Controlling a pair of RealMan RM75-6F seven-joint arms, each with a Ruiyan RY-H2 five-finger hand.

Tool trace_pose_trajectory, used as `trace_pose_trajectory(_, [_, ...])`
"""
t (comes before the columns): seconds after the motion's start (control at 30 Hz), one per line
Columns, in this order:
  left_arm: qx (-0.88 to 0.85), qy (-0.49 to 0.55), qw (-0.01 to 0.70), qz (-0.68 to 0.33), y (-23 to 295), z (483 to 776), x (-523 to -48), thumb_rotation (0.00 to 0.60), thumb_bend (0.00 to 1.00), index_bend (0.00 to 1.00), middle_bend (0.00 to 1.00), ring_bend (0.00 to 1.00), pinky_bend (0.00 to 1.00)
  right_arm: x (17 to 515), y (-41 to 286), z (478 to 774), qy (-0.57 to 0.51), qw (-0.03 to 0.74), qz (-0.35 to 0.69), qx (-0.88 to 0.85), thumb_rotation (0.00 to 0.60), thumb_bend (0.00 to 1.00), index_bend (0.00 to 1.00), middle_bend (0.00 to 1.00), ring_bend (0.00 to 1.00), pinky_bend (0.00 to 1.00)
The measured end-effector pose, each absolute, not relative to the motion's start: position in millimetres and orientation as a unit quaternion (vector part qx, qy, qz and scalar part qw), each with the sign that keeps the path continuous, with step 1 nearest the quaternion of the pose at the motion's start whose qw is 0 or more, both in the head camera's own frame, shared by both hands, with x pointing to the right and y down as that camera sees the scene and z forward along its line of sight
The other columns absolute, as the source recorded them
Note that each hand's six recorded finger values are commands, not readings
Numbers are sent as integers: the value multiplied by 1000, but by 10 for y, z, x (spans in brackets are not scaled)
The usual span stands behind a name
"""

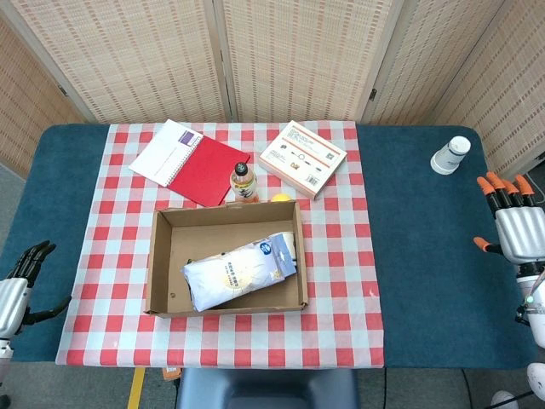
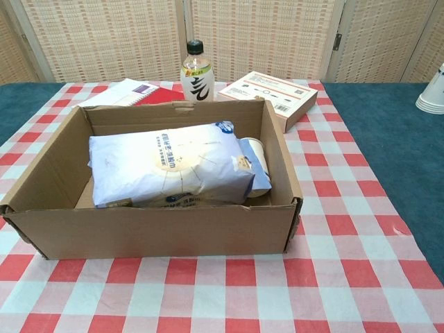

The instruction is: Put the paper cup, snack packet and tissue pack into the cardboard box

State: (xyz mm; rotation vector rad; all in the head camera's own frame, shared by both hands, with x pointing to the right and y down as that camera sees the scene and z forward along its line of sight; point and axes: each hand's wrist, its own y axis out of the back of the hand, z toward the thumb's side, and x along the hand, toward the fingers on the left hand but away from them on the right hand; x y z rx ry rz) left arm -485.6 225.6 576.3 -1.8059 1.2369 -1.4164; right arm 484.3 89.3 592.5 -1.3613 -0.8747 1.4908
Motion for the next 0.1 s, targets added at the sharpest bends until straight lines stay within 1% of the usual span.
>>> trace_pose_trajectory(0.1, [-670,451,264,-527,2264,5798,-4834,600,230,93,28,0,227,4935,874,6004,-362,447,607,-548,600,0,0,0,0,0])
